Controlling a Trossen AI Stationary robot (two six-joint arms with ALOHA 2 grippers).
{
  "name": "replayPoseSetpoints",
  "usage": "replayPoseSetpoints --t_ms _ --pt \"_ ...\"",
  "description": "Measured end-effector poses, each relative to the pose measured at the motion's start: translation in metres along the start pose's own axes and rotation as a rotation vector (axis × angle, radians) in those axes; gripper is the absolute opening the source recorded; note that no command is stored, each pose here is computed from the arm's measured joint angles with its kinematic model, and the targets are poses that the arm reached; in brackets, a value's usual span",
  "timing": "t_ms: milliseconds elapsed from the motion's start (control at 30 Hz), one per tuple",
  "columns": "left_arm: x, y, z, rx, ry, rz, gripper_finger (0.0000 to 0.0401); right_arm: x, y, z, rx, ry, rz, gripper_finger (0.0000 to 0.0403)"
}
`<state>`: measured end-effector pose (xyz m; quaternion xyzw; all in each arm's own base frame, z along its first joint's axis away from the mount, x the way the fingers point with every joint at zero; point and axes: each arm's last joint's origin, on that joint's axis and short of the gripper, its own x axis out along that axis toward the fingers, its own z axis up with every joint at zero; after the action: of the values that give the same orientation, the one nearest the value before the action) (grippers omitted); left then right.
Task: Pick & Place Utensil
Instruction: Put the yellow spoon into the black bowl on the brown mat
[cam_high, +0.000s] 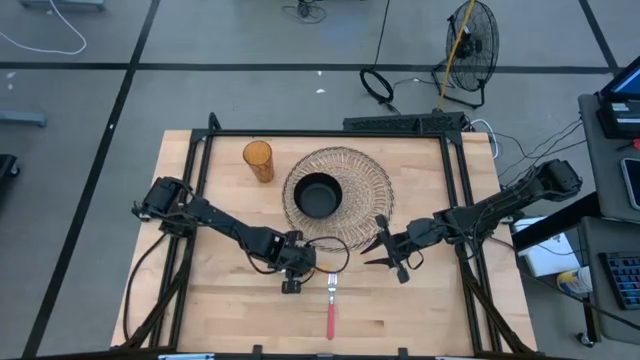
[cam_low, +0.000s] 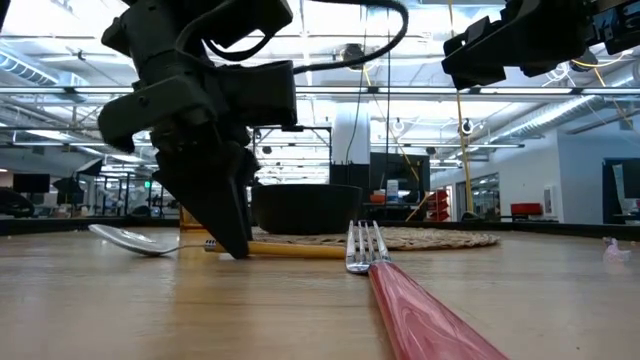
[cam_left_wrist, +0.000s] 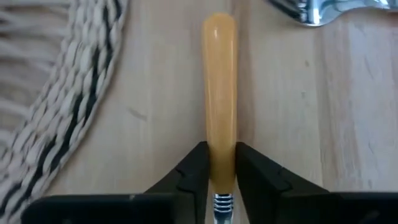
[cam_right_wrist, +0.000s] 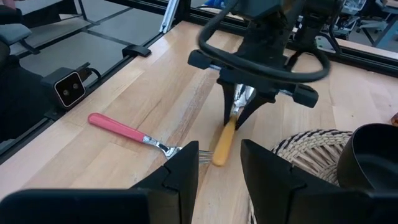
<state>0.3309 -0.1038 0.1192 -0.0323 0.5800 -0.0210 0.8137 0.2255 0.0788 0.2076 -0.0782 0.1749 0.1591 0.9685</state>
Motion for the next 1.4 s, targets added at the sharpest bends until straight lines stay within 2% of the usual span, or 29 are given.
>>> replayPoseSetpoints --t_ms 133,233,400,633,933,1067,1400 --pt "0.000 0.003 -0.001 -0.089 0.023 -0.010 0.0062 0.000 0.000 0.000 0.000 0.000 0.000 0.0116" --pt "0.000 0.004 -0.001 -0.119 0.024 -0.013 0.0069 0.000 0.000 0.000 0.000 0.000 0.000 0.0116" --pt "0.000 0.004 -0.001 -0.109 0.019 0.008 0.0081 0.000 0.000 0.000 0.000 0.000 0.001 0.0116" --pt "0.000 0.009 0.000 -0.147 0.013 0.030 0.0045 0.000 0.000 0.000 0.001 0.000 0.001 0.0116" --pt "0.000 0.012 0.000 -0.162 -0.005 0.088 0.0062 0.000 0.000 -0.001 0.002 0.008 0.002 0.0116" --pt "-0.005 0.012 0.001 -0.158 -0.026 0.096 0.0045 0.000 0.000 -0.001 0.018 0.010 0.002 0.0116" --pt "-0.025 0.014 0.003 -0.142 -0.071 0.128 0.0056 0.000 0.000 -0.002 0.026 0.017 0.002 0.0116"
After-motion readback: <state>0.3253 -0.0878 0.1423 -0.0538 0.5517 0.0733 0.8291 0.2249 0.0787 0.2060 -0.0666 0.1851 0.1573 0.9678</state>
